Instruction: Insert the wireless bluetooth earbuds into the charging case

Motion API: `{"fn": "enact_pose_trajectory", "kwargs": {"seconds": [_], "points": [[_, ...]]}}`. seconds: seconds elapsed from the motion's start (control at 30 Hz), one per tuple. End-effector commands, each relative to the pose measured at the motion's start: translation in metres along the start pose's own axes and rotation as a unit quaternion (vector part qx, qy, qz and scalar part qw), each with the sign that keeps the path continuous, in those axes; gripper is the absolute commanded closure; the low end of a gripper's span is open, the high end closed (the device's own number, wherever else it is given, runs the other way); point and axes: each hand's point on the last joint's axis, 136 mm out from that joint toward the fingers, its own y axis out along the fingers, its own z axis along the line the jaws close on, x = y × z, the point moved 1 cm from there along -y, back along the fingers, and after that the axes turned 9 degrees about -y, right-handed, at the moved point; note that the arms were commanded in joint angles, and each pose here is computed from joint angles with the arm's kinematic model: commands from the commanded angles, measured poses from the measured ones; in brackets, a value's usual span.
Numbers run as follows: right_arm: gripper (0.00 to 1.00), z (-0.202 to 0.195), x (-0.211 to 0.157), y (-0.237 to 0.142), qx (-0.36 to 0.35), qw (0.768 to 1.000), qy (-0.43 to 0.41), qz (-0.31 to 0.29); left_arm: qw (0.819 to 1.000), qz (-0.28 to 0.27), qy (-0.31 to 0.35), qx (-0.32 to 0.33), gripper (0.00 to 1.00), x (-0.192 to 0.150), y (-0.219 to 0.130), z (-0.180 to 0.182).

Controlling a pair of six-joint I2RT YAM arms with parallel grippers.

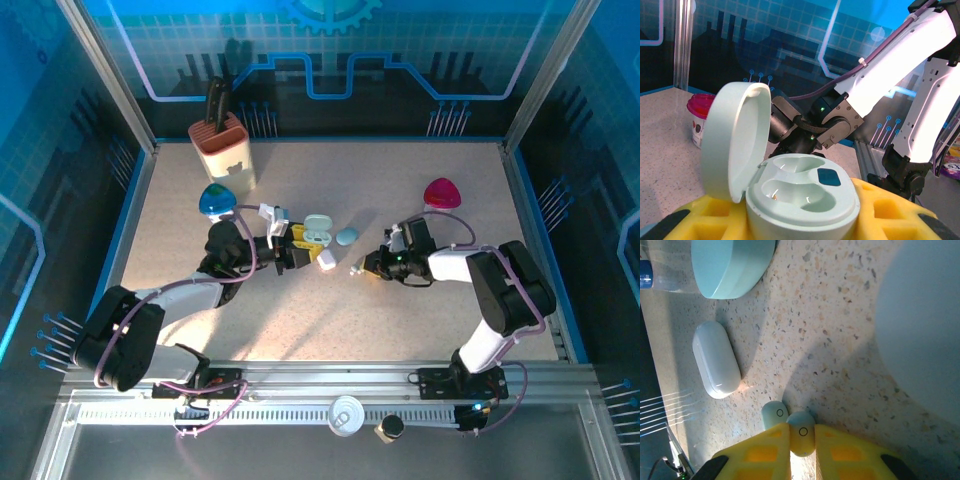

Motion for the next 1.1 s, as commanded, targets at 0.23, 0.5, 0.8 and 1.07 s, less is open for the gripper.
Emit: {"fn": "enact_pose_trajectory", "kwargs": {"seconds": [0.23,0.5,0.8,1.07], "points": [[0.86,0.000,-0.001,-0.022,-0.094,0.994,-0.057,-0.014,0.999,0.003,0.034,0.009,0.70,-0.004,-0.004,0.001],[0.85,0.016,0.004,-0.050,-0.151,0.982,-0.109,-0.030,0.993,-0.002,0.079,0.089,0.71,-0.018,0.000,0.032],[0.85,0.066,0.015,-0.079,-0.139,0.975,-0.162,-0.061,0.979,0.029,0.132,0.154,0.71,-0.054,0.030,0.061],[0.85,0.129,0.021,-0.110,-0.084,0.969,-0.208,-0.105,0.975,0.037,0.143,0.166,0.70,-0.067,0.040,0.079]]}}
